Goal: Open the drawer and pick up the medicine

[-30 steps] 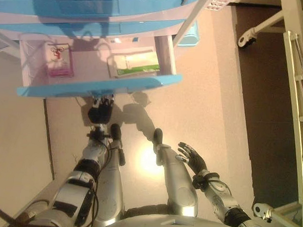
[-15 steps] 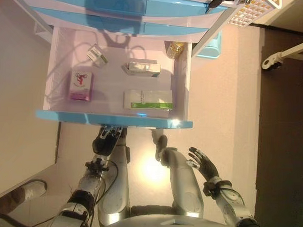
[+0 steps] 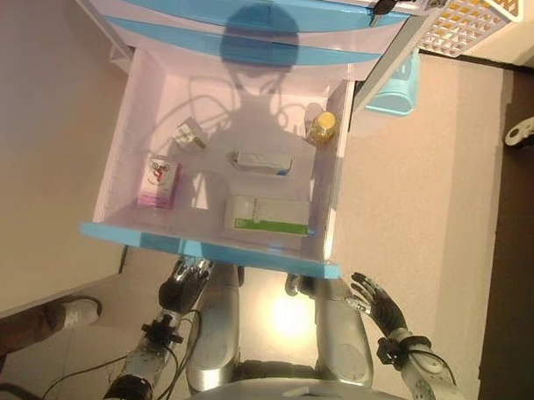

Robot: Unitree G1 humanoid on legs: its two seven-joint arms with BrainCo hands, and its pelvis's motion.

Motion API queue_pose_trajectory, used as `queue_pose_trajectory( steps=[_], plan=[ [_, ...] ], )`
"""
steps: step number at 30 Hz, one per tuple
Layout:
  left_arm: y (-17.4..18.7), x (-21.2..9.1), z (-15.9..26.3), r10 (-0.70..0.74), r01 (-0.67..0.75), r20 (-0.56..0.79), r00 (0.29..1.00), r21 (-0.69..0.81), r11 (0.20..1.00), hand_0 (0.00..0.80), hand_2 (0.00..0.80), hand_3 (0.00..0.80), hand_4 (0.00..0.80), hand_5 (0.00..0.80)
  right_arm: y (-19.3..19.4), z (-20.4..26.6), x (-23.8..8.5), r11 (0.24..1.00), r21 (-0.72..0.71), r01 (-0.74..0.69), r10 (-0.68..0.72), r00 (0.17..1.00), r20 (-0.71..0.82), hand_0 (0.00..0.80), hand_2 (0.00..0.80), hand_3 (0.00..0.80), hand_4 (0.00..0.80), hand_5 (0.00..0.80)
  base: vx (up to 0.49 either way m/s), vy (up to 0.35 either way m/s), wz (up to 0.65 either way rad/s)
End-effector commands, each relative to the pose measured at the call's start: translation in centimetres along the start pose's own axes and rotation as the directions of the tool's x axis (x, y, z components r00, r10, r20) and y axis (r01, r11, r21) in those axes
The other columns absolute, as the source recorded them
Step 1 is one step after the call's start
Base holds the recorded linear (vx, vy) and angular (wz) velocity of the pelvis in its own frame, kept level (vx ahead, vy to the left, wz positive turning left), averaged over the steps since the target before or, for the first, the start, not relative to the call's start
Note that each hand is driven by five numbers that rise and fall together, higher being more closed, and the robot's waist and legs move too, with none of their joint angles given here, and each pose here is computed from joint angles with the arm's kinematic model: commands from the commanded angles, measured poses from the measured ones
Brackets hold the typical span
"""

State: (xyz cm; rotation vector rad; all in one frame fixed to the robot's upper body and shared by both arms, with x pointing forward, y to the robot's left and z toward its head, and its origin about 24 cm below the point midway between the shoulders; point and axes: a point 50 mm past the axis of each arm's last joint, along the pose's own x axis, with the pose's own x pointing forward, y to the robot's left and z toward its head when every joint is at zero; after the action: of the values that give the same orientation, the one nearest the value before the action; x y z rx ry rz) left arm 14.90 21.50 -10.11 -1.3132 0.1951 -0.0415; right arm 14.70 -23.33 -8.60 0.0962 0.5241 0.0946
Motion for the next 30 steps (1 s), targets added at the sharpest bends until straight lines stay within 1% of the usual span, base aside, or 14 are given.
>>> queue_pose_trajectory(
  steps=[1,6,9,12,14,15,18,20,22,24,27,28,29,30],
  plan=[
    [3.1,-7.1,-0.3,0.273,-0.273,-0.014,0.962,-0.030,0.962,0.000,0.000,0.000,0.000,0.000,0.0,-1.6,-2.6,1.000,0.005,-0.011,0.011,1.000,-0.012,0.000,0.000,0.000,0.000,0.000,0.089,0.005,0.06],
    [4.6,-9.3,-1.2,0.439,-0.442,-0.069,0.896,-0.031,0.897,0.000,0.000,0.000,0.000,0.000,-0.2,-2.0,-3.0,1.000,0.017,0.018,-0.017,1.000,-0.016,0.000,0.000,0.000,0.000,0.000,0.065,-0.004,0.02],
    [5.1,-10.5,-1.9,0.492,-0.498,-0.110,0.864,-0.044,0.866,0.000,0.000,0.000,0.000,0.000,-0.4,-2.1,-3.1,0.999,0.013,0.038,-0.038,0.999,-0.014,0.000,0.000,0.000,0.000,0.000,0.065,-0.005,0.01],
    [5.8,-12.5,-3.1,0.579,-0.592,-0.220,0.785,0.007,0.806,0.000,0.000,0.000,0.000,0.000,-1.1,-1.9,-3.5,0.997,0.017,0.074,-0.074,0.997,0.002,0.000,0.000,0.000,0.000,0.000,0.077,-0.019,-0.01],
    [6.1,-13.3,-3.2,0.613,-0.618,-0.245,0.751,0.068,0.783,0.000,0.000,0.000,0.000,0.000,-1.5,-1.6,-3.8,0.996,0.003,0.089,-0.089,0.996,0.019,0.000,0.000,0.000,0.000,0.000,0.087,-0.024,0.00],
    [6.1,-13.7,-3.1,0.620,-0.622,-0.239,0.747,0.078,0.779,0.000,0.000,0.000,0.000,0.000,-1.8,-1.4,-4.0,0.995,0.001,0.101,-0.101,0.995,0.028,0.000,0.000,0.000,0.000,0.000,0.092,-0.026,0.00],
    [6.4,-15.0,-2.6,0.674,-0.668,-0.239,0.699,0.119,0.734,0.000,0.000,0.000,0.000,0.000,-3.1,0.1,-4.6,0.986,-0.010,0.168,-0.166,0.981,0.101,0.000,0.000,0.000,0.000,0.000,0.089,-0.020,0.01],
    [6.5,-17.0,-2.4,0.721,-0.711,-0.224,0.656,0.139,0.690,0.000,0.000,0.000,0.000,0.000,-4.4,2.7,-5.6,0.972,-0.035,0.233,-0.219,0.948,0.232,0.000,0.000,0.000,0.000,0.000,0.120,-0.012,0.00],
    [6.6,-19.1,-2.4,0.755,-0.742,-0.220,0.617,0.157,0.652,0.000,0.000,0.000,0.000,0.000,-4.9,5.7,-6.8,0.960,-0.097,0.263,-0.214,0.910,0.356,0.000,0.000,0.000,0.000,0.000,0.095,0.009,-0.04],
    [6.6,-21.0,-2.4,0.799,-0.784,-0.214,0.562,0.168,0.597,0.000,0.000,0.000,0.000,0.000,-4.8,9.0,-8.0,0.914,-0.258,0.312,-0.154,0.857,0.491,0.000,0.000,0.000,0.000,0.000,0.090,0.033,-0.06],
    [6.6,-22.3,-1.8,0.821,-0.805,-0.196,0.537,0.171,0.568,0.000,0.000,0.000,0.000,0.000,-4.6,12.9,-9.5,0.800,-0.446,0.402,-0.065,0.797,0.601,0.000,0.000,0.000,0.000,0.000,0.085,0.036,-0.05],
    [6.5,-22.5,-1.8,0.823,-0.808,-0.196,0.533,0.171,0.564,0.000,0.000,0.000,0.000,0.000,-4.8,13.5,-9.8,0.790,-0.456,0.410,-0.061,0.792,0.607,0.000,0.000,0.000,0.000,0.000,0.097,0.058,-0.03],
    [6.5,-23.0,-1.7,0.835,-0.819,-0.198,0.514,0.174,0.546,0.000,0.000,0.000,0.000,0.000,-4.7,15.4,-10.5,0.692,-0.567,0.447,0.012,0.779,0.627,0.000,0.000,0.000,0.000,0.000,0.072,0.050,-0.01],
    [6.5,-23.2,-1.6,0.837,-0.819,-0.201,0.509,0.186,0.542,0.000,0.000,0.000,0.000,0.000,-4.4,16.5,-10.7,0.632,-0.626,0.457,0.054,0.779,0.624,0.000,0.000,0.000,0.000,0.000,0.078,0.057,0.00]
  ],
)
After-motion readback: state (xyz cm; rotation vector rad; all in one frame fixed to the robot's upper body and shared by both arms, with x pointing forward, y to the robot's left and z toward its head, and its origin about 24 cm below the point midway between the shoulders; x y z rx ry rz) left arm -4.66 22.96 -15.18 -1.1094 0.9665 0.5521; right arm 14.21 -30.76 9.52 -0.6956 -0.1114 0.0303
